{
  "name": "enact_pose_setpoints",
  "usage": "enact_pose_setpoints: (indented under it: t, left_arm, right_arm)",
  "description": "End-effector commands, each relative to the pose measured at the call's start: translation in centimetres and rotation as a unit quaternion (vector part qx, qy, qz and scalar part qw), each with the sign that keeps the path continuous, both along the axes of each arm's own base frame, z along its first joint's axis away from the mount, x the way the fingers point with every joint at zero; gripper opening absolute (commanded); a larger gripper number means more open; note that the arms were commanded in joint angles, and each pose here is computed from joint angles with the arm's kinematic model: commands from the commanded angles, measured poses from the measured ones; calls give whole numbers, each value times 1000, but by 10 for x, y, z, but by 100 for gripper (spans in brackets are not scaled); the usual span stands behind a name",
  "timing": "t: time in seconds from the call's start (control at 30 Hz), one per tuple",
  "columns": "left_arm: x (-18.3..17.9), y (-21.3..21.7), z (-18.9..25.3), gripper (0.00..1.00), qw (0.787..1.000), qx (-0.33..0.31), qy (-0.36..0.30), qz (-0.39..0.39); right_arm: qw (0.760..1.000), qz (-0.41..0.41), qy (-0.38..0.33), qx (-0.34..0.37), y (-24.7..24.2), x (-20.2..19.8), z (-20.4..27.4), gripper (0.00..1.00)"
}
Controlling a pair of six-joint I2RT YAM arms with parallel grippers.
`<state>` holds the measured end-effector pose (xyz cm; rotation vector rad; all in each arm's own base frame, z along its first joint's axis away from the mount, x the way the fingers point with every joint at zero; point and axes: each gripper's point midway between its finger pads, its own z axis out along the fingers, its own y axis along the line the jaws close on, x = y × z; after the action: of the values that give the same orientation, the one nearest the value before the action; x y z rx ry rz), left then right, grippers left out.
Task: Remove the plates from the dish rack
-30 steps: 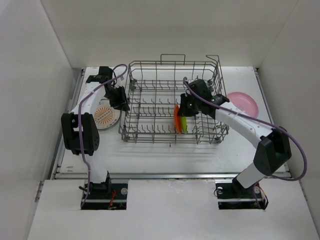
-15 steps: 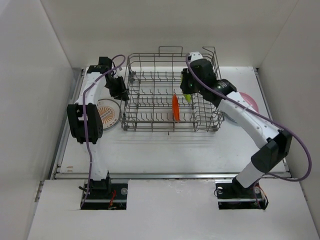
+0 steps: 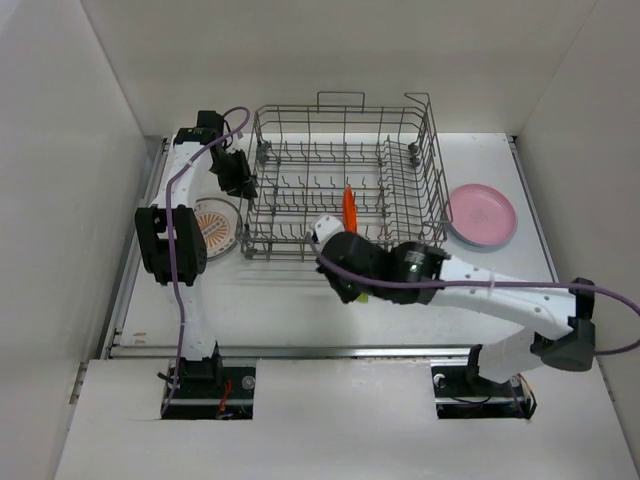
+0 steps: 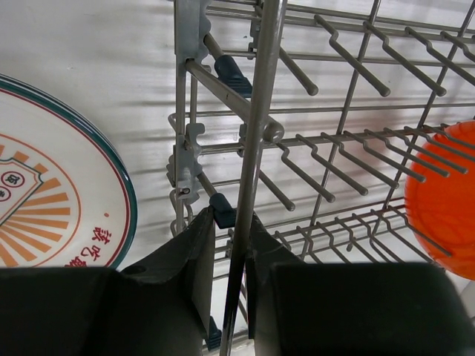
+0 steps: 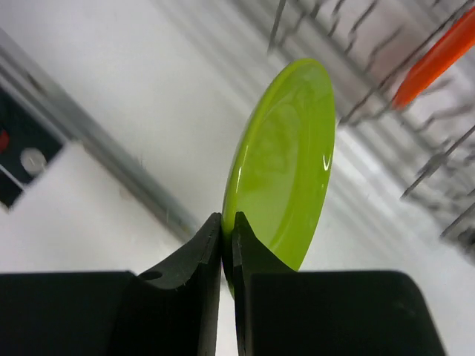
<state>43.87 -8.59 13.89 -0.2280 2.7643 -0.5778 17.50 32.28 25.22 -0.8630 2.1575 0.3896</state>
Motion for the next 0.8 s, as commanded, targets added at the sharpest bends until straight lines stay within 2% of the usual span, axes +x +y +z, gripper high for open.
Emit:
enact_pose_setpoints:
  t: [0.0, 0.07, 0.13, 0.2, 0.3, 0.43, 0.5, 0.53, 0.57, 0.6, 0.67, 0.73, 0.77]
  left_arm:
    - [20, 4, 32, 0, 999, -12, -50, 14]
    - [21, 4, 35, 0, 998, -12, -55, 14]
    - [21, 2, 38, 0, 998, -14, -56, 8]
    - [20, 3, 43, 0, 998, -12, -65, 3]
    - [16, 4, 51, 8, 997, -7, -75, -9]
    - [11, 6, 57, 18, 997, 2, -81, -17]
    - [8, 6, 61, 35, 997, 2, -81, -16]
    - [8, 8, 70, 41, 996, 6, -93, -14]
    - [7, 4, 72, 48, 995, 8, -96, -25]
    - [6, 6, 78, 51, 994, 15, -106, -27]
    - [4, 1, 98, 57, 988, 32, -141, -50]
    - [2, -1, 113, 59, 983, 41, -166, -63]
    - [4, 2, 129, 63, 978, 48, -195, -58]
  right_arm:
    - [996, -71, 39, -45, -15, -25, -33, 0]
    - [992, -93, 45, -66, -16, -32, -46, 0]
    - [979, -145, 35, -139, -32, -27, -83, 0]
    - [968, -187, 30, -165, -35, -21, -104, 0]
    - [954, -207, 19, -215, -23, -13, -140, 0]
    - [954, -205, 24, -219, 8, -7, -178, 2]
    - [953, -205, 24, -224, 17, -4, -186, 7]
    - [955, -201, 22, -218, 22, -6, -183, 13]
    - [956, -199, 27, -213, 25, -7, -182, 43]
    - [958, -195, 26, -208, 29, -10, -179, 55]
    - [962, -190, 25, -194, 32, -14, -168, 73]
    - [972, -185, 17, -144, 46, -16, -134, 77]
    - [978, -181, 12, -104, 52, -18, -103, 81]
